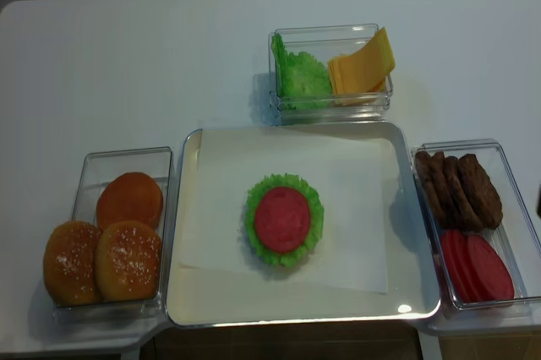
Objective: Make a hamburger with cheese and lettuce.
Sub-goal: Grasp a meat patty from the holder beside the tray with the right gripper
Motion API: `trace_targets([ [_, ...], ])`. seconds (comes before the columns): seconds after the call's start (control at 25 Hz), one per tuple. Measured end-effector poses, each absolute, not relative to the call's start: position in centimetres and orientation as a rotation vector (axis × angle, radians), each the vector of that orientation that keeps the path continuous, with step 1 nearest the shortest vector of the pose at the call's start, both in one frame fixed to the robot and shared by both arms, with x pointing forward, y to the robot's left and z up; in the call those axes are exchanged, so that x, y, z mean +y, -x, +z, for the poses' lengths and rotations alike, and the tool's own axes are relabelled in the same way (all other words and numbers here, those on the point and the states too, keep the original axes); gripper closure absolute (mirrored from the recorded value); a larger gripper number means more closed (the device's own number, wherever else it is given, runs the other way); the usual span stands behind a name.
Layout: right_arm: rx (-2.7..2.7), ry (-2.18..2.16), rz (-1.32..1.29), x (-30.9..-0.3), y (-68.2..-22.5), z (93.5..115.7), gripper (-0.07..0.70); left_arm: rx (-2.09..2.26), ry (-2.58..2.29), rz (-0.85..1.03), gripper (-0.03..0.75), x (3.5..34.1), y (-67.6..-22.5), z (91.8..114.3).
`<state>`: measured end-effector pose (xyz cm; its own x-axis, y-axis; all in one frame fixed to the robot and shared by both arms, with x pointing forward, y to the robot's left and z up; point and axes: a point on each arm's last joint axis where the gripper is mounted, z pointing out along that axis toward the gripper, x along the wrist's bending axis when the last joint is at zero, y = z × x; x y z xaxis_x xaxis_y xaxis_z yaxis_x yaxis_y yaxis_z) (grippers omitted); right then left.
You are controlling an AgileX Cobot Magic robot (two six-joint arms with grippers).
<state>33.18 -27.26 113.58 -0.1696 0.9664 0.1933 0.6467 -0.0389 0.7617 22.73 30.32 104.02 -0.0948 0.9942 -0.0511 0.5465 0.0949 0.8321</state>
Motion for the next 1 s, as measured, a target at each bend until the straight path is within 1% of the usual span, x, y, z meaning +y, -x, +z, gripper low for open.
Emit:
trace_targets([
  [0.12,1.885,-1.753,1.044,-26.6,-36.3,113.9,0.165,1.722,-1.523,0.873,0.347,30.3,-22.7,104.0],
  [0.28,2.002,-1.782,0.989,-24.7,-40.5,113.7,0.171,1.722,-1.523,0.873,0.346,30.3,-22.7,104.0],
  [0.36,2.027,-1.799,0.918,-23.8,-42.5,113.5,0.172,1.722,-1.523,0.873,0.347,30.3,-22.7,104.0],
  [0.48,2.085,-1.801,0.751,-22.3,-45.1,112.6,0.172,1.722,-1.523,0.873,0.347,30.3,-22.7,104.0],
  [0.64,2.17,-1.778,0.532,-19.9,-47.7,110.6,0.173,1.722,-1.523,0.873,0.347,30.3,-22.7,104.0],
  [0.72,2.198,-1.762,0.42,-18.7,-48.7,109.3,0.174,1.722,-1.523,0.873,0.346,30.3,-22.7,104.0],
  [0.88,2.228,-1.724,0.226,-17.3,-50.0,106.7,0.174,1.722,-1.523,0.873,0.347,30.3,-22.7,104.0],
  [1.0,2.237,-1.724,0.123,-16.9,-50.7,105.0,0.174,1.722,-1.523,0.873,0.347,30.3,-22.7,104.0],
])
